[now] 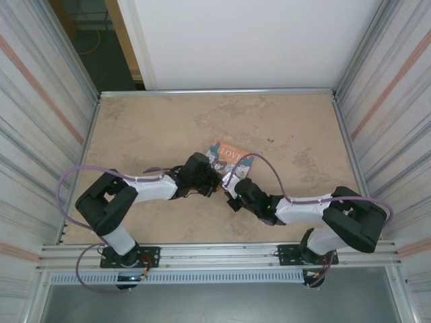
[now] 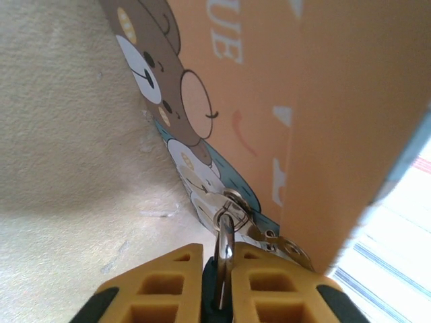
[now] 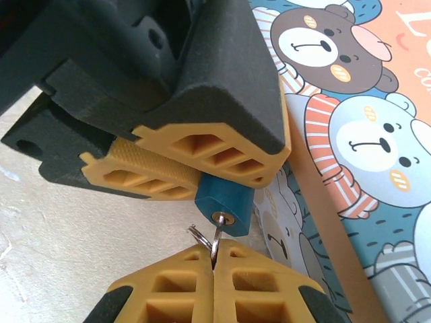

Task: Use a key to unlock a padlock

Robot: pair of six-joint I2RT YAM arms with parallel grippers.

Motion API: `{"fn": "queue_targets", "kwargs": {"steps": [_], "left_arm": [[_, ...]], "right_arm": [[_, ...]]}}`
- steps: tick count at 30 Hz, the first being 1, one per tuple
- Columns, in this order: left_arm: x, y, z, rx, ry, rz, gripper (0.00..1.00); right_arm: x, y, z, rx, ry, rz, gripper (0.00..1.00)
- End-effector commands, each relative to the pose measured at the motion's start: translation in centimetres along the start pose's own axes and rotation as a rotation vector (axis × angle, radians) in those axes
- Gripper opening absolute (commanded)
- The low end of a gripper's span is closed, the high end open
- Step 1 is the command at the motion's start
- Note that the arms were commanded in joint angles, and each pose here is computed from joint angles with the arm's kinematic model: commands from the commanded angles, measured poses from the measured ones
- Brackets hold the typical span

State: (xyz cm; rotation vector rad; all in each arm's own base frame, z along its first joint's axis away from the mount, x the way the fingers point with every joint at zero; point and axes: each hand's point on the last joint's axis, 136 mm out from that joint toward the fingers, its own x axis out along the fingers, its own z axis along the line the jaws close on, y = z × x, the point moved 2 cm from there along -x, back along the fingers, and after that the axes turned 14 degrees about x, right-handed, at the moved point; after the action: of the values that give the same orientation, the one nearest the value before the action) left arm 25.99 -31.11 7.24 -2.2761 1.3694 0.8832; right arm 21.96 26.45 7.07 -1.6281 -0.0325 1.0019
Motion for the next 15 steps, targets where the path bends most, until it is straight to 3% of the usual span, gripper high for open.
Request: {"fn": "queue_targets", "kwargs": {"steps": [1, 6, 15], "left_arm": [[0.0, 2.0, 2.2, 0.004, -0.099, 0.062, 0.24], [-0.8, 1.5, 2.0, 0.028, -0.12, 0.025, 0.37], [-2.5, 0.5, 1.5, 0.095, -0.129, -0.056, 0.5]], "right_arm": [[0.5, 3.3, -0.1, 0.031, -0.02, 0.111, 0.0], [0.3, 3.6, -0.3, 0.063, -0.029, 0.116, 0.0], [-1.0, 3.6, -1.0, 0.173, -0.086, 0.112, 0.0]]}}
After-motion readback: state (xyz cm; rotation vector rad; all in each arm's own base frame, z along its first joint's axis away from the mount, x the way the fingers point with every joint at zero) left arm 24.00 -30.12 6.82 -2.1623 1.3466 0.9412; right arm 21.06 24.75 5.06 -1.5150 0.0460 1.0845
